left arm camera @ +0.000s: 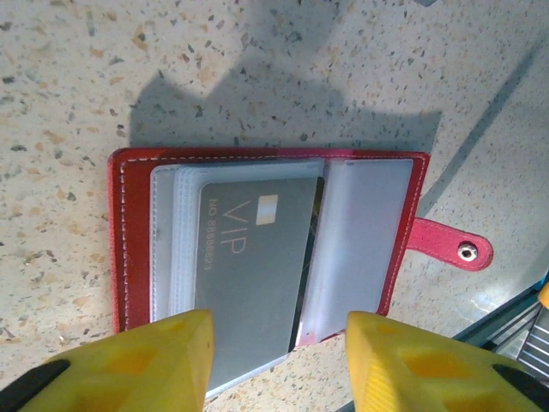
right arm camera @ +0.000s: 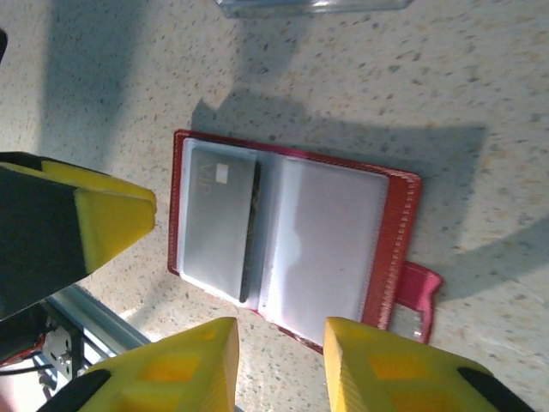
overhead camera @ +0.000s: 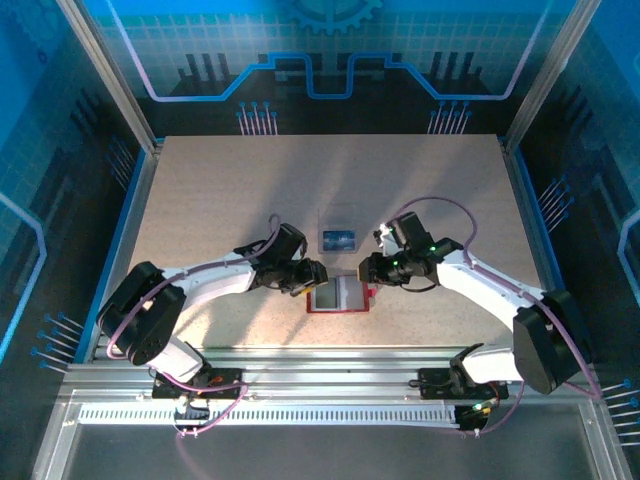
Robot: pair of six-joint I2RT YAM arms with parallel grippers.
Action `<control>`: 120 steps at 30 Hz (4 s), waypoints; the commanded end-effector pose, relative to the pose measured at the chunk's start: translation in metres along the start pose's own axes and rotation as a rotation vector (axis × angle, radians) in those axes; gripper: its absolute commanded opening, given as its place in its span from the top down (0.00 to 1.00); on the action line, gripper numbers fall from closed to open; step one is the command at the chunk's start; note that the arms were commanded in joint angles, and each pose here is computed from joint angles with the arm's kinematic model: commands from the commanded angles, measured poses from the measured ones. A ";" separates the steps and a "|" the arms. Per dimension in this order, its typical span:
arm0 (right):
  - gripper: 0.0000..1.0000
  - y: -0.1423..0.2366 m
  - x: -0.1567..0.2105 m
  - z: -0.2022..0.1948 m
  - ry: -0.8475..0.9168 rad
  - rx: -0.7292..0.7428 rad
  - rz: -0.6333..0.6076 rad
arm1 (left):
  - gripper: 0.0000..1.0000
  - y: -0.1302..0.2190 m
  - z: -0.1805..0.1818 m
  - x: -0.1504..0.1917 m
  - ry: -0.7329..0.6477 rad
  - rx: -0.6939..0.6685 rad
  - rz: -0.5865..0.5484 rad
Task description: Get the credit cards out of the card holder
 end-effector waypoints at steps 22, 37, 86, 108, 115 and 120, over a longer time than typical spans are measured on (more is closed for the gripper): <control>0.67 -0.070 0.008 0.027 -0.042 -0.117 0.160 | 0.86 -0.018 0.012 0.018 0.008 -0.006 0.059; 0.68 -0.085 0.010 0.025 -0.064 -0.124 0.194 | 0.93 -0.020 0.018 0.021 0.005 -0.037 0.068; 0.66 -0.085 0.012 0.017 -0.038 -0.023 0.181 | 0.96 -0.016 0.021 0.021 -0.008 -0.077 0.071; 0.65 -0.066 0.007 0.022 -0.031 -0.064 0.137 | 1.00 -0.011 0.008 0.009 -0.042 -0.073 0.050; 0.65 -0.069 0.008 0.013 -0.055 -0.073 0.144 | 1.00 -0.017 0.015 0.011 -0.034 -0.105 0.067; 0.65 -0.072 0.009 0.007 -0.078 -0.087 0.150 | 1.00 -0.018 0.019 0.014 -0.032 -0.118 0.075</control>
Point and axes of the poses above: each hand's point on the last joint's axis, 136 mm out from that joint toward the fingers, its own y axis back along the fingers, its own z axis along the line the jaws close on, x = y × z, the point moved 6 cm from there along y, back along the fingers, and after that the axes turned 11 degrees about -y, right-handed, at the moved point
